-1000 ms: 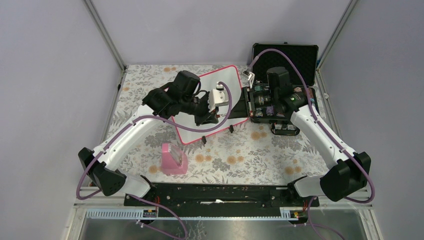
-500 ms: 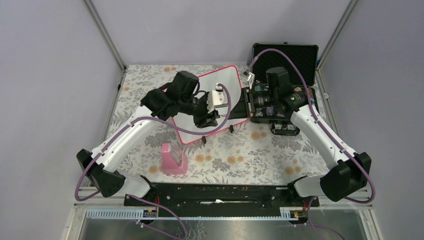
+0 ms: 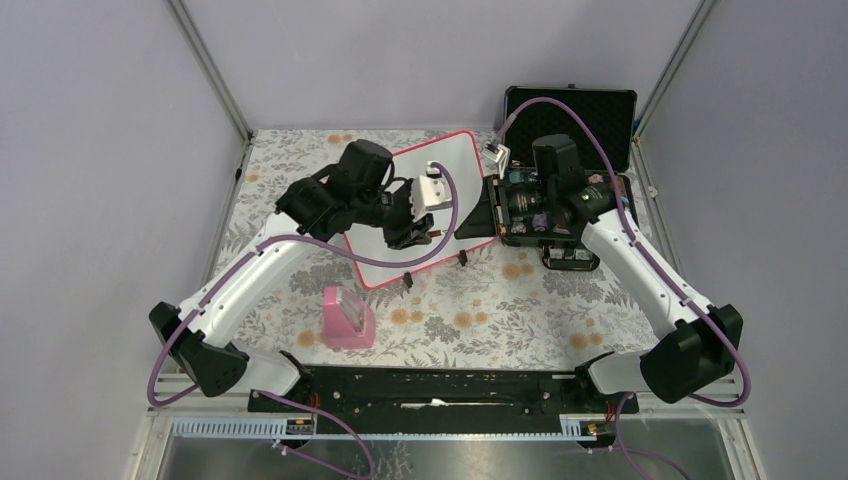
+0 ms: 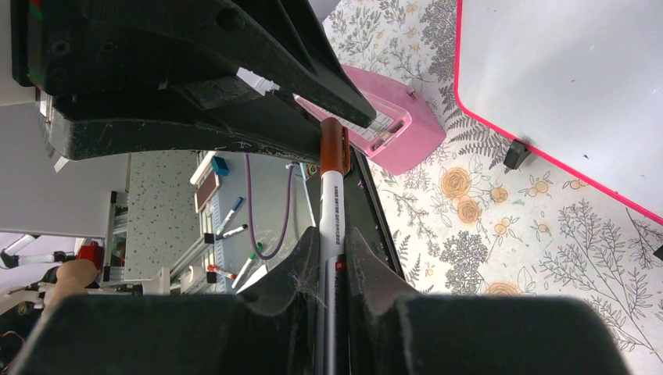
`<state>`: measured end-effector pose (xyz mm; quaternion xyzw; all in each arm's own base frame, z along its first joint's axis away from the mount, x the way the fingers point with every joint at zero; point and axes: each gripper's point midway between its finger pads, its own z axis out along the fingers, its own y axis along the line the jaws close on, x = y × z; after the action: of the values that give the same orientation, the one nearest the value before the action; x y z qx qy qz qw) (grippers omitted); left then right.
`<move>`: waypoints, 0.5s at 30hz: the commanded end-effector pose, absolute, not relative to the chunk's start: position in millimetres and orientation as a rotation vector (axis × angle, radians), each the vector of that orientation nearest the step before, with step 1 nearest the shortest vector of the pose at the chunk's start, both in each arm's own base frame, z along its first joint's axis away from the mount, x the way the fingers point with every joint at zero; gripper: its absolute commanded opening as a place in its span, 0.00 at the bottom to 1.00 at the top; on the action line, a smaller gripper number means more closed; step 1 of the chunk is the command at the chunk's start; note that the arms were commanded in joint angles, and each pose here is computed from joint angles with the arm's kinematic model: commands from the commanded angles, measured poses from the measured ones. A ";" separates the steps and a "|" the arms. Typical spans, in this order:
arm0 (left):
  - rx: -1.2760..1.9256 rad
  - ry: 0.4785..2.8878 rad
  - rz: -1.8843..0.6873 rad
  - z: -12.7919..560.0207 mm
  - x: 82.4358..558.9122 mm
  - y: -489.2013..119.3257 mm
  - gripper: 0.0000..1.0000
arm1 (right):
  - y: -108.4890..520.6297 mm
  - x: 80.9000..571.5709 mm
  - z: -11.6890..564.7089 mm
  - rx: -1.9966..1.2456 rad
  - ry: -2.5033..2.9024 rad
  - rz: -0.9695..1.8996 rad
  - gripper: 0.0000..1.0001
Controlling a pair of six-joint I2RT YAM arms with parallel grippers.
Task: Write a sentence on the whiteboard
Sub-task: Pass from the left arm to the right, then open the pen cap from the whiteboard marker.
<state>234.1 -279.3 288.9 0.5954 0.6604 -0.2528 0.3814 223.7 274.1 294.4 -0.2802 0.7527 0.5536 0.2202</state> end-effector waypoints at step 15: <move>1.543 1.556 -0.787 300.6 221.9 -290.2 0.40 | 274.7 210.9 318.7 -0.860 2.003 1.535 0.00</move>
<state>231.3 -282.3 291.5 0.5938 0.6524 -0.2767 0.3811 222.2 273.1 295.0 -0.2893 0.7499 0.5507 0.2252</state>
